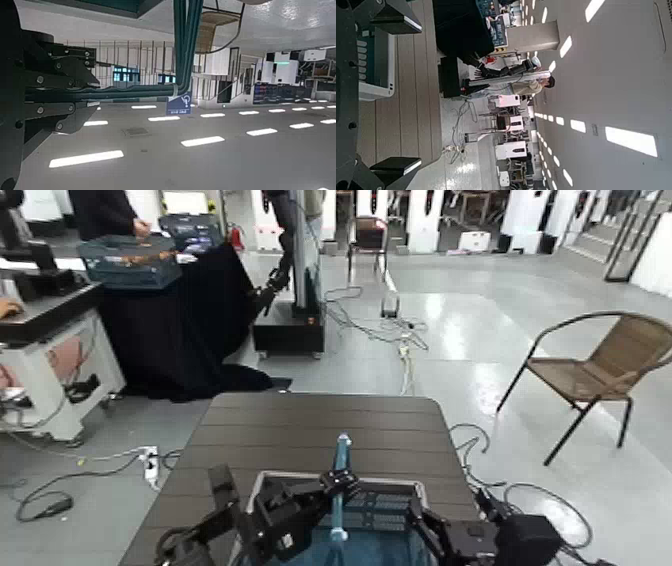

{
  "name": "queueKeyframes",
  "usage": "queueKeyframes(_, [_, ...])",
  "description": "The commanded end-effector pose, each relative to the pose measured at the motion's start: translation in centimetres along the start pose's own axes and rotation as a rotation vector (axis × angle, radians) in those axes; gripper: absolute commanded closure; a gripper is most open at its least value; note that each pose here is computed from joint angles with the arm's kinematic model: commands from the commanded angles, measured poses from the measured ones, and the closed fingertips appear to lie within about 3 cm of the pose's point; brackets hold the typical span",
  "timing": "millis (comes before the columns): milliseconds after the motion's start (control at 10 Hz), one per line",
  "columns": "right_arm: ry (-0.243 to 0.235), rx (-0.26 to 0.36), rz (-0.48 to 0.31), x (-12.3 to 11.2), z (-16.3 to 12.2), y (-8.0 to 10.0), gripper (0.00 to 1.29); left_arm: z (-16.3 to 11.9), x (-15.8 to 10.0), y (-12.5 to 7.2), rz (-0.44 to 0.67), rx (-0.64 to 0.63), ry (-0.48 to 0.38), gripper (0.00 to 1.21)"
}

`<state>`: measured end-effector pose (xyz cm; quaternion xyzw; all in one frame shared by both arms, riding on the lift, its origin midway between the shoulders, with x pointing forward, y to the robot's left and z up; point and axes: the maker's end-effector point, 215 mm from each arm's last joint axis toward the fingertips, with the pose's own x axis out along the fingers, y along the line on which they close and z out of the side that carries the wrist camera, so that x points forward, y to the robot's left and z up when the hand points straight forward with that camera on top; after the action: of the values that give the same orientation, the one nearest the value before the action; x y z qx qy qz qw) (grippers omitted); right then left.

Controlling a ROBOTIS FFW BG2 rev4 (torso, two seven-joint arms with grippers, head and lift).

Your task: Place the crate on the table.

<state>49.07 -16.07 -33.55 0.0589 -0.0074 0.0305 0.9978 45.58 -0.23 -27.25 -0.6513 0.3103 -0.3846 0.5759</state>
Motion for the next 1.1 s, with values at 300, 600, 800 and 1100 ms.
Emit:
queueKeyframes(300, [0.004,0.008,0.001,0.0,-0.2,0.2,0.13,2.1,1.7,0.3,0.004,0.016,0.029,1.20])
queueKeyframes(600, [0.003,0.010,0.005,0.1,-0.2,0.3,0.13,4.4,2.4,0.9,0.013,0.038,0.023,1.20])
queueKeyframes(800, [0.001,0.011,0.005,0.1,-0.1,0.3,0.13,5.4,3.1,1.1,0.018,0.058,0.035,1.20])
queueKeyframes(1100, [-0.001,0.016,0.010,0.2,-0.1,0.4,0.13,7.3,3.5,1.9,0.039,0.079,0.028,1.20])
